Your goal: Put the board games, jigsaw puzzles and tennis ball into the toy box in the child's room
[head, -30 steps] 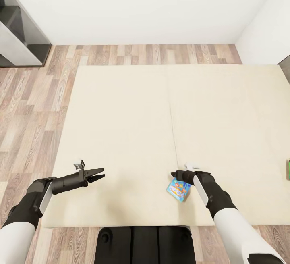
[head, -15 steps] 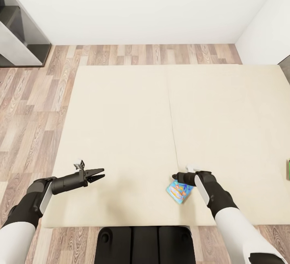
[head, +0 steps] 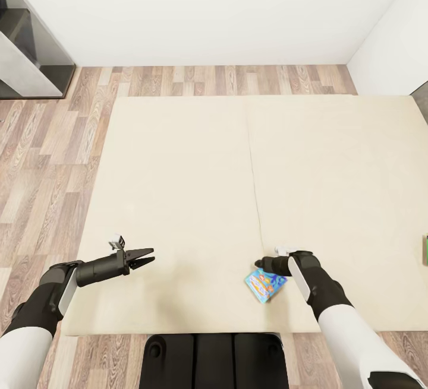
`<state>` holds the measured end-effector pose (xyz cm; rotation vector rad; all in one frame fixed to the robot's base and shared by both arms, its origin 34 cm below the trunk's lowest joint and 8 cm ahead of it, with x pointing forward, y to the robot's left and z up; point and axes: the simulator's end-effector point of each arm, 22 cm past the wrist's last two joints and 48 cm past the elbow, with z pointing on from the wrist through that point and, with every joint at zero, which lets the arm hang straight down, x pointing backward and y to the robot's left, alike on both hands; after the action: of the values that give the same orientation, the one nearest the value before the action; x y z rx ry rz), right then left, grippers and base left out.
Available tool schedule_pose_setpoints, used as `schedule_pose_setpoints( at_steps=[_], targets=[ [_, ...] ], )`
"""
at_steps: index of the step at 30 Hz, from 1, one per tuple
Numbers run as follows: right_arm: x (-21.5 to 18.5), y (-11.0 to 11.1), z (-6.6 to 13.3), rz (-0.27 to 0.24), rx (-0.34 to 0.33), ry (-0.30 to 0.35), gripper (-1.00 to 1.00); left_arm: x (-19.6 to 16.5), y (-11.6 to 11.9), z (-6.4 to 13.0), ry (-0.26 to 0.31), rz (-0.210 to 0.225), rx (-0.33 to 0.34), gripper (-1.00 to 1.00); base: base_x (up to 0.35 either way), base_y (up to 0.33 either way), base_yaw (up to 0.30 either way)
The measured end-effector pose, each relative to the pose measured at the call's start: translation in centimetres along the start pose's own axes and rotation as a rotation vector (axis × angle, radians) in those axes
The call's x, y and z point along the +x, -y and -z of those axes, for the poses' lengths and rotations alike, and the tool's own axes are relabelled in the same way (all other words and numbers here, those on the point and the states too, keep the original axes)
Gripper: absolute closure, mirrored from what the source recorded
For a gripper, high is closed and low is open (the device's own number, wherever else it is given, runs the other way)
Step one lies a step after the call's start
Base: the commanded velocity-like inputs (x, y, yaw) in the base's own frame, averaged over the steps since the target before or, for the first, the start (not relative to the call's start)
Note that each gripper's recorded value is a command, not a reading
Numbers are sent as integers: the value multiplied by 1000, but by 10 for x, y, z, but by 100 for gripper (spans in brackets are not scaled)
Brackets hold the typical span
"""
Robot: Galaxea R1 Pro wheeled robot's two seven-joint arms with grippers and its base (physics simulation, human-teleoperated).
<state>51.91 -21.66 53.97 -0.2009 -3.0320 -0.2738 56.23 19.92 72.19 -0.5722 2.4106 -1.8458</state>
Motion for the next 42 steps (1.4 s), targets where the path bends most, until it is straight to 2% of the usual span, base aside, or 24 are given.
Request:
schedule_pose_setpoints(
  at_steps=[9,16,42],
  targets=[
    [7,18,3,-5,29,-37,-100,0,0,0,0,0,0,-100,0,0,0],
    [8,34,4,-5,81,-45,-100,0,0,0,0,0,-1,-100,0,0,0],
    [20,35,4,-5,90,-89,-100,0,0,0,0,0,-1,-100,0,0,0]
  ],
)
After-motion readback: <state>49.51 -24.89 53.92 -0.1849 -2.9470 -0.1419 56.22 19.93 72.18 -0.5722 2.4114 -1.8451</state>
